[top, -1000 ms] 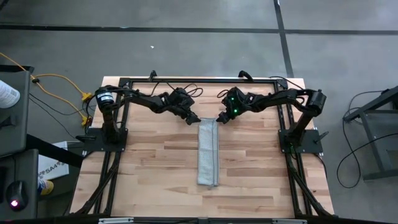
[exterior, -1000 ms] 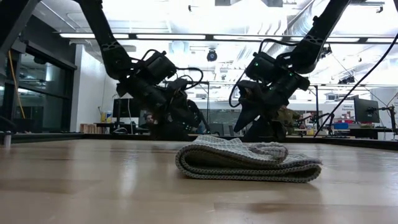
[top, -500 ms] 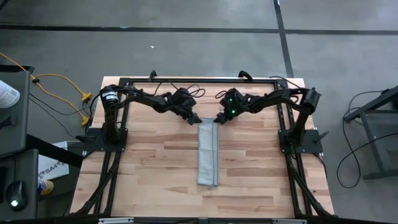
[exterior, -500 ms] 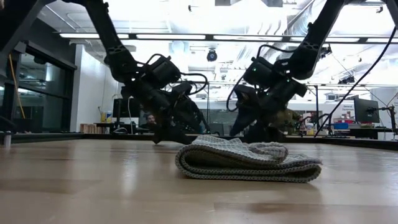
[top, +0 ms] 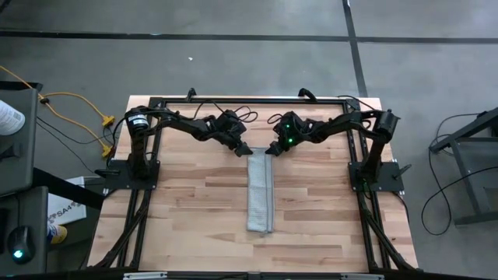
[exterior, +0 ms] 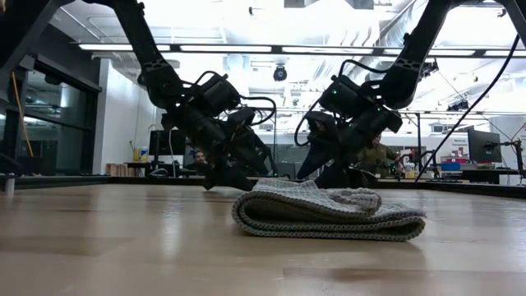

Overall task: Fold microfiber towels
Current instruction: Fold the gray towel

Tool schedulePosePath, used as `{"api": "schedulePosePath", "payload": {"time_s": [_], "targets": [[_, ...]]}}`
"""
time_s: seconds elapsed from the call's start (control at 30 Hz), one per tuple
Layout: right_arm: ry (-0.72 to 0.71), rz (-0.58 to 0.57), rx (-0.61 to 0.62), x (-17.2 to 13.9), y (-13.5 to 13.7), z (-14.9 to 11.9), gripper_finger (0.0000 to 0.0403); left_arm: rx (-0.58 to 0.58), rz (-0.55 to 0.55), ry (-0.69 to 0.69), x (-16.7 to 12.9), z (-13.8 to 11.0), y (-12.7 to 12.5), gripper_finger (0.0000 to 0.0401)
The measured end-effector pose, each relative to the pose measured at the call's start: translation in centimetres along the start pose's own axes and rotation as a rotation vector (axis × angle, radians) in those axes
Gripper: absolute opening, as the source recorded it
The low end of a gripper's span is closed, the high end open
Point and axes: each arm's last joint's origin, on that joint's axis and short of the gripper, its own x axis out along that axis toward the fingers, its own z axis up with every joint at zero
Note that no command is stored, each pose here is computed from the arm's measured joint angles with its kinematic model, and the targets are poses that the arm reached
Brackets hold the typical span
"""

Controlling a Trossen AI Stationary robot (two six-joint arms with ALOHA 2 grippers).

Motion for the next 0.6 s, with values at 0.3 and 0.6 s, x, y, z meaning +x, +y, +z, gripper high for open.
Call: {"api": "schedulePosePath", "payload": {"time_s": [0.3,0.6], "targets": [[-0.014,-0.007,-0.008,0.02,-0.03,0.05,0.017,0.016,0.018,-0.004,0.01,-0.02,0.06,0.0253],[-0.029,-0.014,-0.041,0.04,-0.03,0.15,0.0116,0.041,0.022,-0.008,-0.01,0.0,0.1,0.0253]]}}
